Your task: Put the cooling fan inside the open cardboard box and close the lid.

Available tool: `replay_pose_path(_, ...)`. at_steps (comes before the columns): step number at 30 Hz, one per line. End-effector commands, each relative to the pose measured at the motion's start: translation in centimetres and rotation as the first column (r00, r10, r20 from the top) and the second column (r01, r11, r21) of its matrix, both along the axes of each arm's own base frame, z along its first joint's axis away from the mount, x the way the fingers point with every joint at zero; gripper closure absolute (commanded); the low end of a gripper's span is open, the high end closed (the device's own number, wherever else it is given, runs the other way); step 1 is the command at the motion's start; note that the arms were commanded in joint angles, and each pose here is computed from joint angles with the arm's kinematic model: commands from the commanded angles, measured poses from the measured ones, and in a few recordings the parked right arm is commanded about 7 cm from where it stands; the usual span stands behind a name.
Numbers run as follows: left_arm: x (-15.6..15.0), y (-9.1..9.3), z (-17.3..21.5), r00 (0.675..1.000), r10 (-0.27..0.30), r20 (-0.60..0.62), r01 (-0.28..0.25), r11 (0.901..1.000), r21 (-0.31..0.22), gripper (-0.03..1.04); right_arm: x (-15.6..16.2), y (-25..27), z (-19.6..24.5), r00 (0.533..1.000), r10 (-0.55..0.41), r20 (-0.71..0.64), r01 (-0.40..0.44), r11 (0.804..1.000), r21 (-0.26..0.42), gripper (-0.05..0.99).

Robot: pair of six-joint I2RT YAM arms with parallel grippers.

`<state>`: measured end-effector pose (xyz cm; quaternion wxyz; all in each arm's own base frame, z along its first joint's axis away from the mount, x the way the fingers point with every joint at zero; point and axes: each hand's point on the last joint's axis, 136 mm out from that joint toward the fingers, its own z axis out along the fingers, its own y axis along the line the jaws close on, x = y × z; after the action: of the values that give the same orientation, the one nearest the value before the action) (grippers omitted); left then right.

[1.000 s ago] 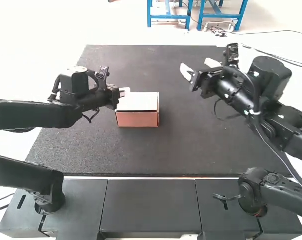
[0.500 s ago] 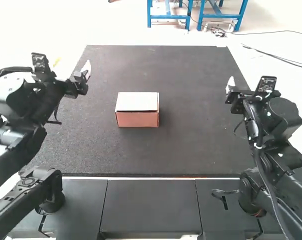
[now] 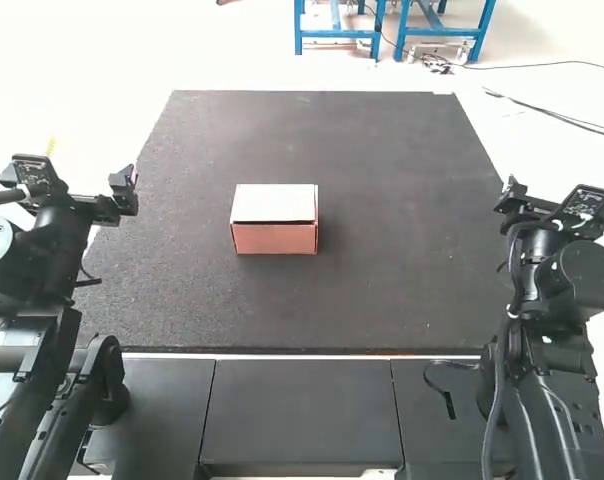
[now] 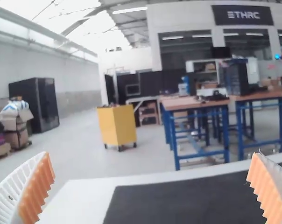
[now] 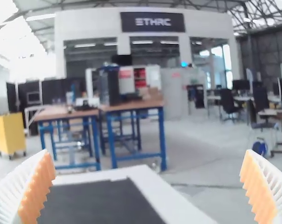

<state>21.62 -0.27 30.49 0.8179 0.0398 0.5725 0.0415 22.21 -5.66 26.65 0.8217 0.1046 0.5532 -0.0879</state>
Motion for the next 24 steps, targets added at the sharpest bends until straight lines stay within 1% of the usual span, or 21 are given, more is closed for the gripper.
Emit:
replay_pose_path(1, -0.4, -0.6, 0.7, 1.000, -0.003, 0.023, 0.001, 0.9951, 0.099, 0.04, -0.1, 0.5, 0.0, 0.997, 0.058, 0.053, -0.059, 0.998, 0.022, 0.02)
replay_pose_path(2, -0.4, -0.6, 0.7, 0.999, 0.034, 0.029, -0.039, 0.9777, 0.206, 0.04, 0.0, 0.6, -0.3, 0.996, 0.065, 0.053, -0.067, 0.997, 0.032, 0.02)
replay_pose_path(3, -0.4, -0.6, 0.7, 0.996, 0.072, 0.044, -0.082, 0.9481, 0.307, 0.04, 0.1, 0.8, -0.7, 0.996, 0.079, 0.049, -0.081, 0.996, 0.027, 0.02)
replay_pose_path(4, -0.2, -0.8, 0.1, 0.995, 0.095, 0.040, -0.103, 0.9097, 0.402, 0.04, 0.2, 1.0, -1.1, 0.994, 0.094, 0.060, -0.096, 0.995, 0.035, 0.02)
replay_pose_path(5, -0.3, -0.8, 0.5, 0.989, 0.117, 0.086, -0.143, 0.8738, 0.465, 0.04, 0.2, 1.0, -1.5, 0.992, 0.108, 0.073, -0.112, 0.992, 0.055, 0.02)
replay_pose_path(6, -0.7, -1.2, 1.4, 0.983, 0.095, 0.155, -0.157, 0.8726, 0.463, 0.04, 0.3, 1.2, -2.0, 0.990, 0.120, 0.081, -0.124, 0.991, 0.054, 0.02)
replay_pose_path(7, -1.2, -1.5, 2.1, 0.976, 0.065, 0.209, -0.149, 0.8970, 0.416, 0.04, 0.3, 1.3, -2.4, 0.988, 0.124, 0.087, -0.129, 0.990, 0.053, 0.02)
replay_pose_path(8, -1.3, -1.6, 1.9, 0.972, 0.044, 0.233, -0.132, 0.9172, 0.376, 0.04, 0.4, 1.4, -2.7, 0.988, 0.133, 0.081, -0.138, 0.989, 0.054, 0.02)
replay_pose_path(9, -1.3, -1.8, 1.5, 0.968, 0.027, 0.248, -0.121, 0.9206, 0.371, 0.04, 1.1, 1.8, -4.1, 0.986, 0.167, 0.021, -0.168, 0.982, 0.083, 0.02)
replay_pose_path(10, -1.0, -2.0, 0.5, 0.972, 0.008, 0.236, -0.092, 0.9342, 0.345, 0.04, 1.5, 2.1, -5.1, 0.980, 0.198, -0.016, -0.194, 0.974, 0.117, 0.02)
replay_pose_path(11, -0.5, -2.0, -0.5, 0.978, -0.009, 0.207, -0.055, 0.9517, 0.302, 0.04, 1.8, 2.3, -5.9, 0.974, 0.221, -0.040, -0.213, 0.965, 0.151, 0.02)
replay_pose_path(12, 0.1, -2.0, -1.7, 0.988, -0.029, 0.152, -0.012, 0.9652, 0.261, 0.04, 2.2, 2.7, -7.1, 0.966, 0.244, -0.086, -0.227, 0.959, 0.167, 0.02)
replay_pose_path(13, 0.5, -2.1, -2.6, 0.994, -0.042, 0.104, 0.018, 0.9752, 0.221, 0.04, 2.4, 3.1, -7.8, 0.957, 0.265, -0.117, -0.243, 0.955, 0.172, 0.02)
replay_pose_path(14, 1.0, -1.9, -3.4, 0.998, -0.030, 0.064, 0.016, 0.9776, 0.210, 0.04, 2.6, 3.4, -8.6, 0.947, 0.284, -0.150, -0.257, 0.950, 0.175, 0.02)
replay_pose_path(16, 1.5, -2.1, -4.7, 0.999, -0.052, 0.003, 0.051, 0.9860, 0.159, 0.04, 2.9, 4.1, -10.7, 0.920, 0.311, -0.239, -0.278, 0.947, 0.164, 0.02)
replay_pose_path(17, 1.7, -2.2, -5.4, 0.997, -0.066, -0.028, 0.070, 0.9878, 0.139, 0.04, 2.9, 4.2, -11.1, 0.915, 0.315, -0.251, -0.278, 0.945, 0.172, 0.02)
replay_pose_path(19, 1.9, -2.8, -6.2, 0.993, -0.097, -0.063, 0.104, 0.9871, 0.121, 0.04, 3.0, 4.4, -12.1, 0.901, 0.321, -0.292, -0.280, 0.944, 0.174, 0.02)
replay_pose_path(20, 1.9, -3.3, -6.8, 0.988, -0.124, -0.087, 0.134, 0.9832, 0.124, 0.04, 3.0, 4.6, -12.3, 0.896, 0.323, -0.304, -0.282, 0.944, 0.172, 0.02)
replay_pose_path(21, 2.1, -3.4, -7.6, 0.984, -0.131, -0.121, 0.146, 0.9818, 0.122, 0.04, 3.0, 4.7, -12.9, 0.887, 0.328, -0.324, -0.283, 0.942, 0.180, 0.02)
replay_pose_path(23, 2.3, -3.4, -8.5, 0.980, -0.126, -0.156, 0.144, 0.9827, 0.116, 0.04, 3.0, 4.9, -14.0, 0.869, 0.338, -0.363, -0.283, 0.939, 0.196, 0.02)
replay_pose_path(24, 2.4, -3.1, -8.5, 0.980, -0.119, -0.159, 0.135, 0.9869, 0.089, 0.04, 3.0, 5.1, -14.5, 0.859, 0.343, -0.381, -0.289, 0.938, 0.193, 0.02)
